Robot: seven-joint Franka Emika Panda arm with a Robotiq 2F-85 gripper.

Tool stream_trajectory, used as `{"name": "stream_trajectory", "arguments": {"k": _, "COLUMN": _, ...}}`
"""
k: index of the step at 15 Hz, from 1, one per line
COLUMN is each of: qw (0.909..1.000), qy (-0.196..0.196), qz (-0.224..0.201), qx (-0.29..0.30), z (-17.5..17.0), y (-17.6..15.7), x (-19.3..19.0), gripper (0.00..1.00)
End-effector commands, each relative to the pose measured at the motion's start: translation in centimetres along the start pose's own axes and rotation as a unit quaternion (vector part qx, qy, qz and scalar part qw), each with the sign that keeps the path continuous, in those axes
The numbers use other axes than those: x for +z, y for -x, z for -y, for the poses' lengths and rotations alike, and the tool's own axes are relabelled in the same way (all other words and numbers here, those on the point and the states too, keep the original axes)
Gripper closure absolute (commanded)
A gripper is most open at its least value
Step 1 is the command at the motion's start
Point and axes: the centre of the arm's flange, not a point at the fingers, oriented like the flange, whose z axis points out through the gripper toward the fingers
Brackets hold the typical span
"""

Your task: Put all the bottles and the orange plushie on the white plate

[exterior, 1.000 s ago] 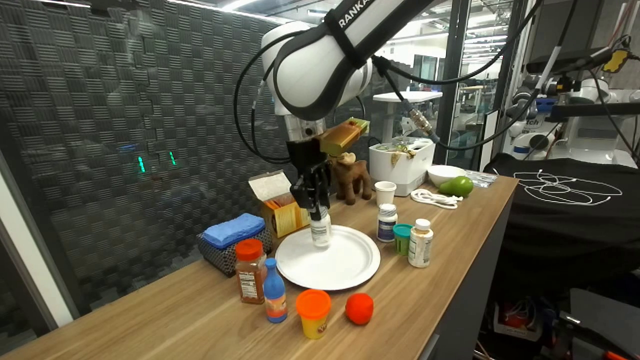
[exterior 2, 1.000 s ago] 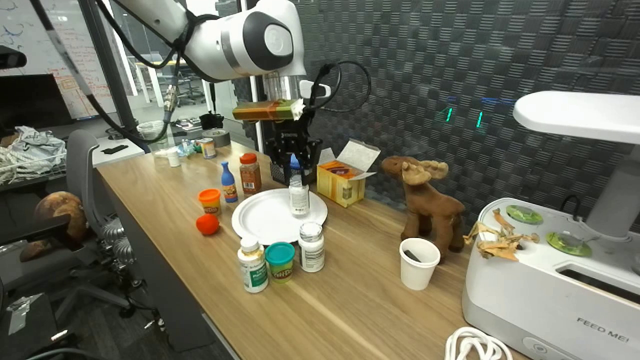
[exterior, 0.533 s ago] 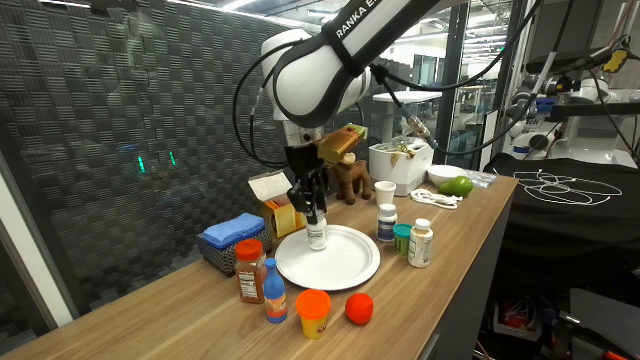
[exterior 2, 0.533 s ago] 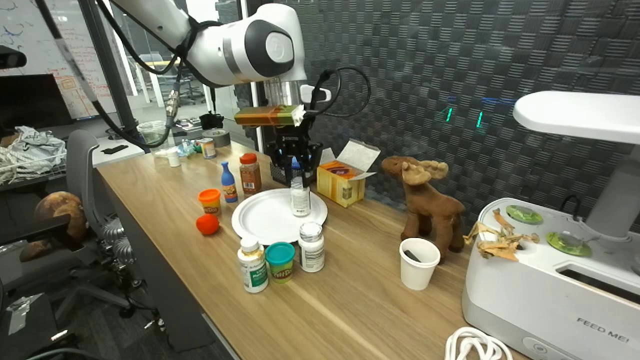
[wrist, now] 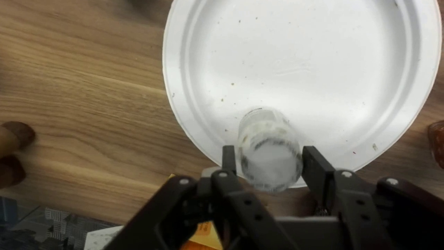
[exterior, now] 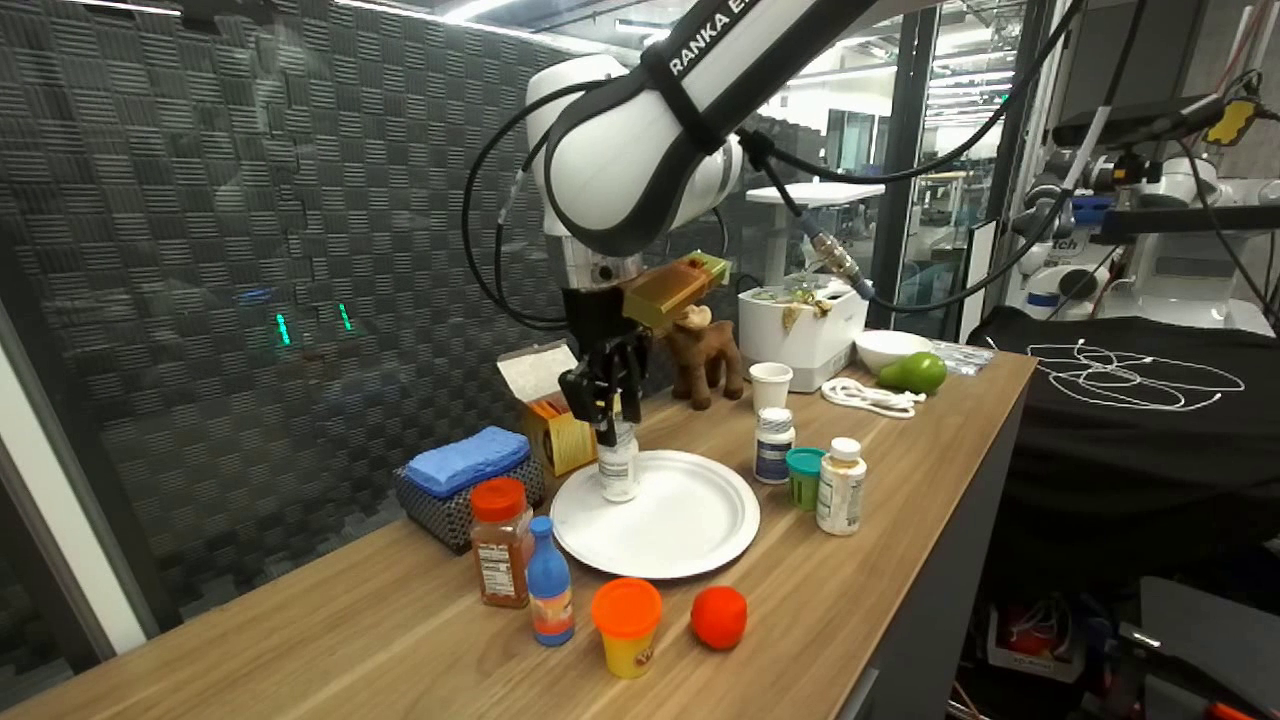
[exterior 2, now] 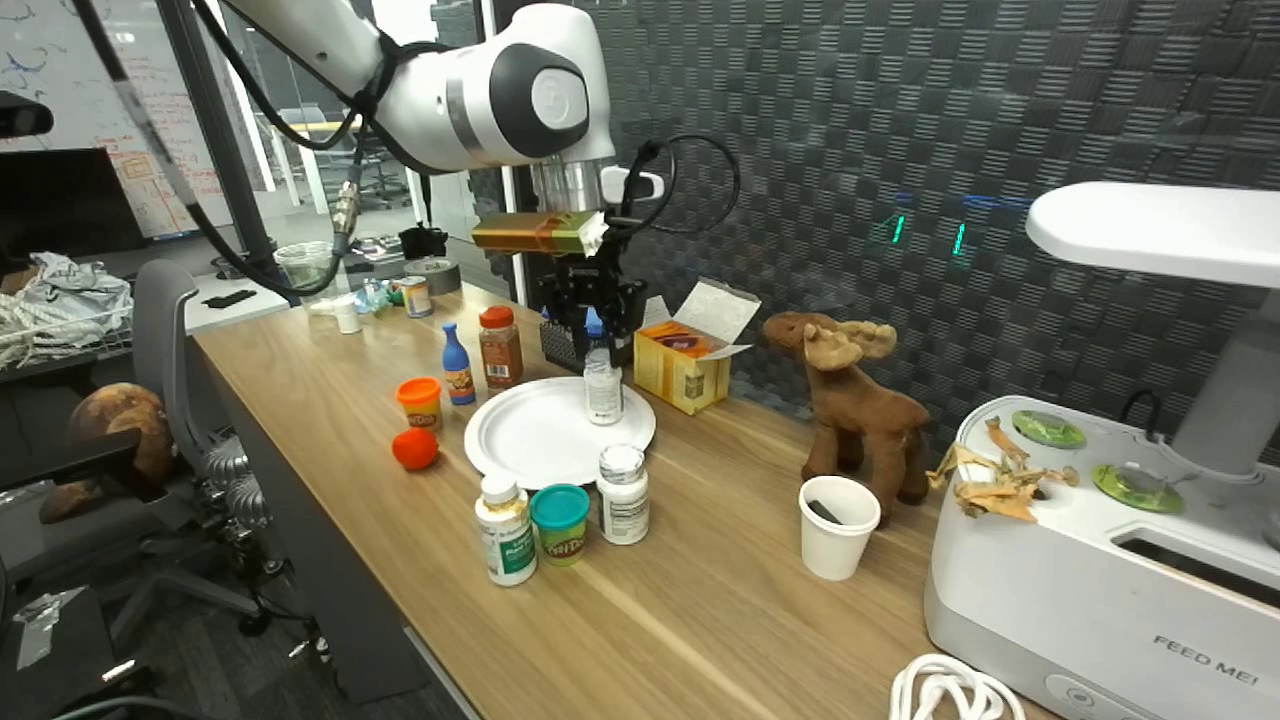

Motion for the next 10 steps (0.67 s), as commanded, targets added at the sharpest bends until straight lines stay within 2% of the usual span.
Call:
{"name": "stream_trajectory", "arguments": {"k": 1, "qw": 0.9998, "qy": -0.009, "qz": -0.015, "qx": 0.010, "z": 0.2, "y": 0.1, "x": -0.6, "gripper": 0.14}}
{"name": "stream_trajectory", "arguments": {"k": 3, "qw": 0.9997, "qy": -0.010, "qz": -0.019, "qx": 0.015, "z": -0.1, "y": 0.4, "x": -1.2, "gripper": 0.01}}
{"name": "stream_trajectory", "arguments": {"k": 7, "qw": 0.9990, "qy": 0.005, "qz": -0.025, "qx": 0.035, "z": -2.1, "y": 1.5, "x": -2.9, "gripper": 0.00}}
{"name": "stream_trajectory", "arguments": {"k": 10, "qw": 0.9979, "qy": 0.029, "qz": -0.009, "qx": 0.057, "z": -4.7, "y": 4.5, "x": -4.3, "gripper": 0.00}}
